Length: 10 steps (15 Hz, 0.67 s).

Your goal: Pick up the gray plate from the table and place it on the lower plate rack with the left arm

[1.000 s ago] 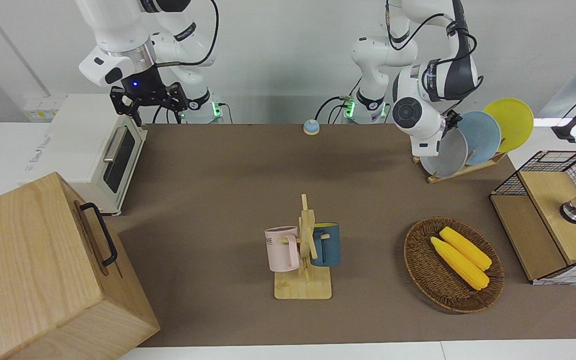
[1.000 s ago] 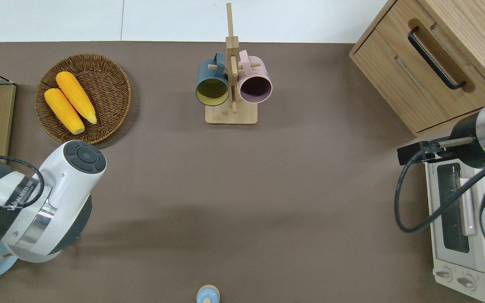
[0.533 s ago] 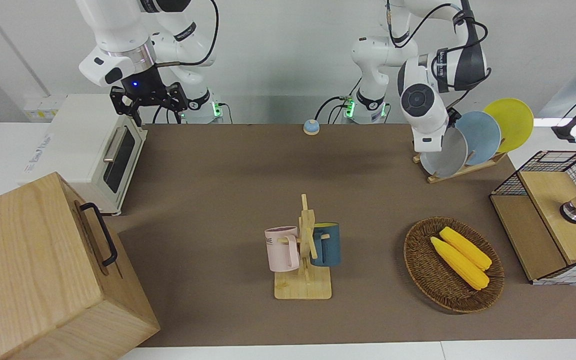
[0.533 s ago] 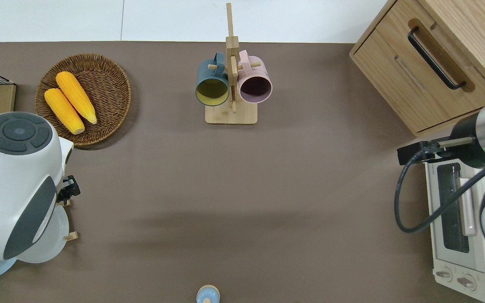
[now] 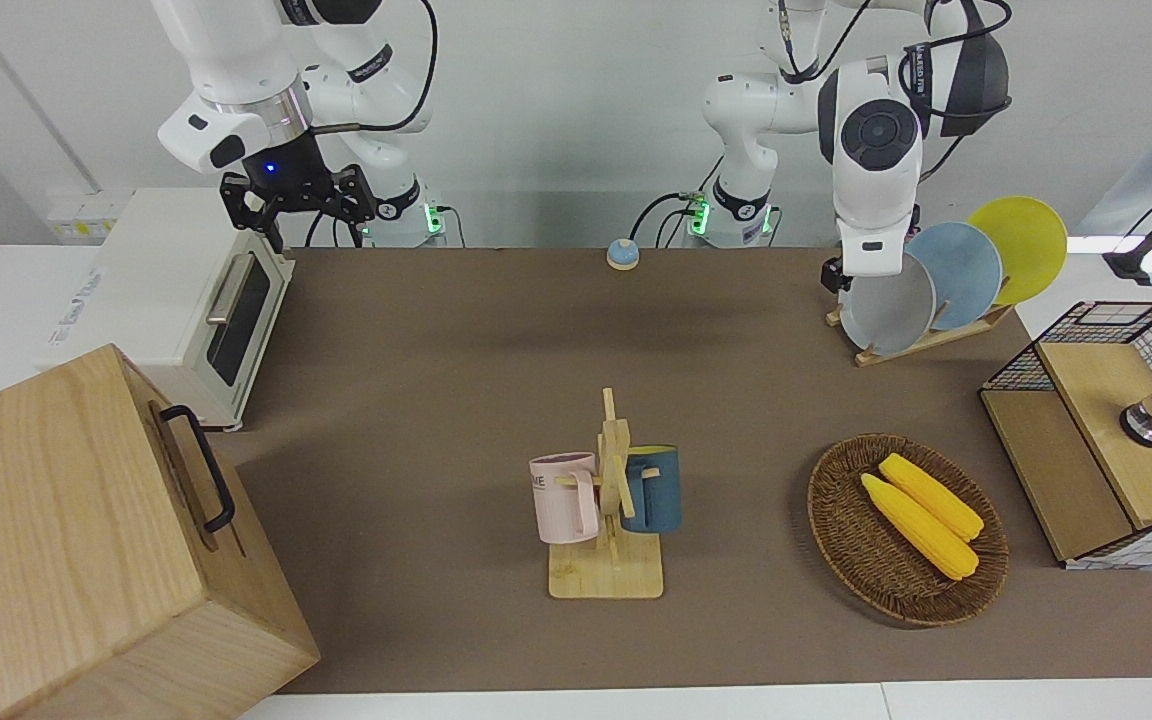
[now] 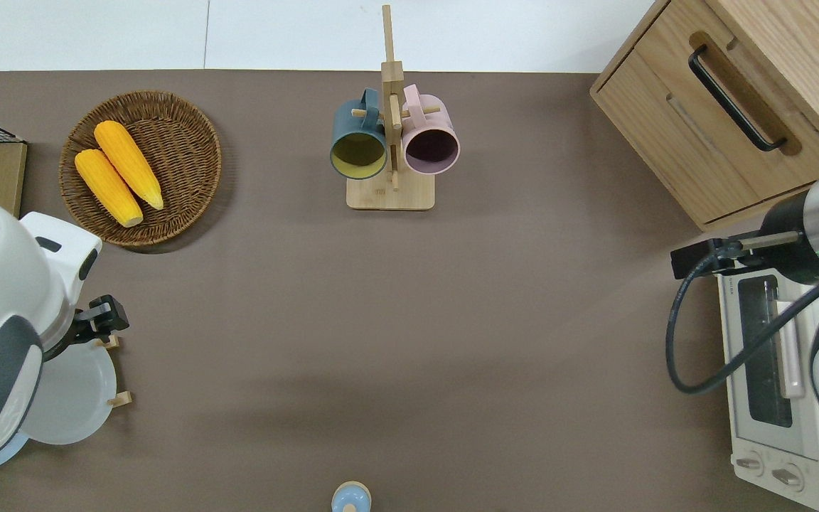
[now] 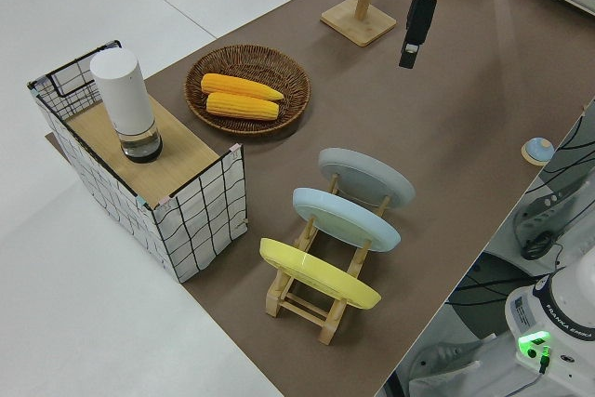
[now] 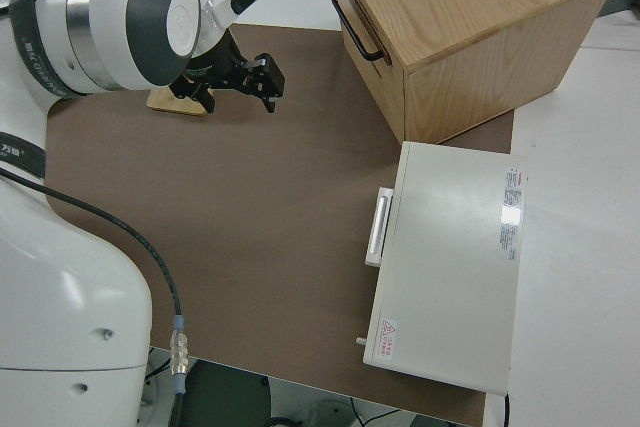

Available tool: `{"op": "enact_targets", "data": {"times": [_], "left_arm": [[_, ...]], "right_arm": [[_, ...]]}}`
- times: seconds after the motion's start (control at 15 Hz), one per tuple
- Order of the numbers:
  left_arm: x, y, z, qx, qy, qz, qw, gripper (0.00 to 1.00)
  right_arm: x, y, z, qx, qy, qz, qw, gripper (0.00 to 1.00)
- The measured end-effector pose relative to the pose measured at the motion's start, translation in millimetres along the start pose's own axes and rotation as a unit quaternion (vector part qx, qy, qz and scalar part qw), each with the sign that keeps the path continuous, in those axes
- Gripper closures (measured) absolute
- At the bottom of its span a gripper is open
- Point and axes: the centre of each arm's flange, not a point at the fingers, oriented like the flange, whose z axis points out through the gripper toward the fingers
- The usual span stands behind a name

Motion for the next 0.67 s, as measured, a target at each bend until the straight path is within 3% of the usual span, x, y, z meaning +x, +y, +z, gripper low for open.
{"op": "enact_targets", "data": {"times": [0.2, 0.4, 0.53, 0.67], "left_arm": [[-3.3, -18.0, -17.4, -0.034, 0.006, 0.05, 0.9981, 0.0], [-7.6, -31.0, -31.4, -0.076, 0.009, 0.091, 0.993, 0.01], [-7.1, -42.2, -37.6, -0.112, 0.007, 0.116, 0.9868, 0.01], [-5.5, -57.3, -45.0, -0.161, 0.005, 0.127, 0.9786, 0.01]], "right_arm": [[0.0, 0.0, 0.0, 0.0, 0.0, 0.0, 1.0, 0.01], [0.0, 0.0, 0.0, 0.0, 0.0, 0.0, 1.0, 0.01], [0.0, 0.0, 0.0, 0.0, 0.0, 0.0, 1.0, 0.01], [0.0, 0.0, 0.0, 0.0, 0.0, 0.0, 1.0, 0.01]]}}
